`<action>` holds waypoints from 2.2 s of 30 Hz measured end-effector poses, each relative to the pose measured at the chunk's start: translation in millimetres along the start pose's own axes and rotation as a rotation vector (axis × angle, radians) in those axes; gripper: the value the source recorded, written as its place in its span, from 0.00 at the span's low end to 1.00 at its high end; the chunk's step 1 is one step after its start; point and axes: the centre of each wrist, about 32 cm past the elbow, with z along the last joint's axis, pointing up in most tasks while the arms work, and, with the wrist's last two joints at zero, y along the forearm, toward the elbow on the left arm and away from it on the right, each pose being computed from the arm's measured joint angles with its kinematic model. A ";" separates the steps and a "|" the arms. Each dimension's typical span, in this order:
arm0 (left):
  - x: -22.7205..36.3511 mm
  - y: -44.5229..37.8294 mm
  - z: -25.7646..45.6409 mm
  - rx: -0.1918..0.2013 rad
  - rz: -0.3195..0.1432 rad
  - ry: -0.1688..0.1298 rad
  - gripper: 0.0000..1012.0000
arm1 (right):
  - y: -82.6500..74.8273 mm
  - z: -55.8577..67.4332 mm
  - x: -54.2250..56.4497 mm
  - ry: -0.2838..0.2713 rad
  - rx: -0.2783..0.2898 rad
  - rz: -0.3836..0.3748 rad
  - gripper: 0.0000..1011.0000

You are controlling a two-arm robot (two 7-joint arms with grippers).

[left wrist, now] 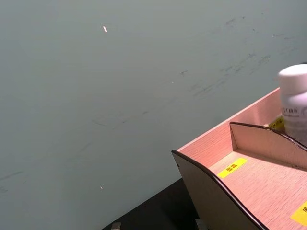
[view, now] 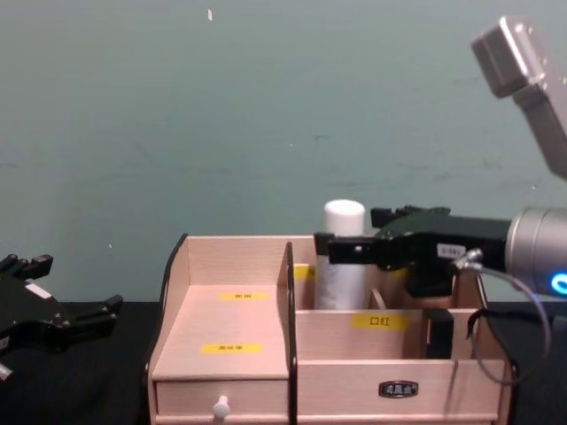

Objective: Pick up the facial cleanser and watermelon frost from the table and place them into the tiered storage box.

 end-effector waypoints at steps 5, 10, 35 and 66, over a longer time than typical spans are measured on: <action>0.0 0.0 0.0 0.000 0.000 0.000 0.99 | -11.4 14.4 0.3 -0.028 0.005 -0.006 0.99; 0.0 0.0 0.0 0.000 0.000 0.000 0.99 | -35.4 30.5 -5.2 -0.058 -0.011 -0.016 0.99; 0.0 0.0 0.0 0.000 0.000 0.000 0.99 | -147.7 12.9 -94.7 0.076 -0.256 -0.105 0.99; 0.0 0.0 0.0 0.000 0.000 0.000 0.99 | -127.6 -20.1 -114.0 0.105 -0.364 -0.126 0.99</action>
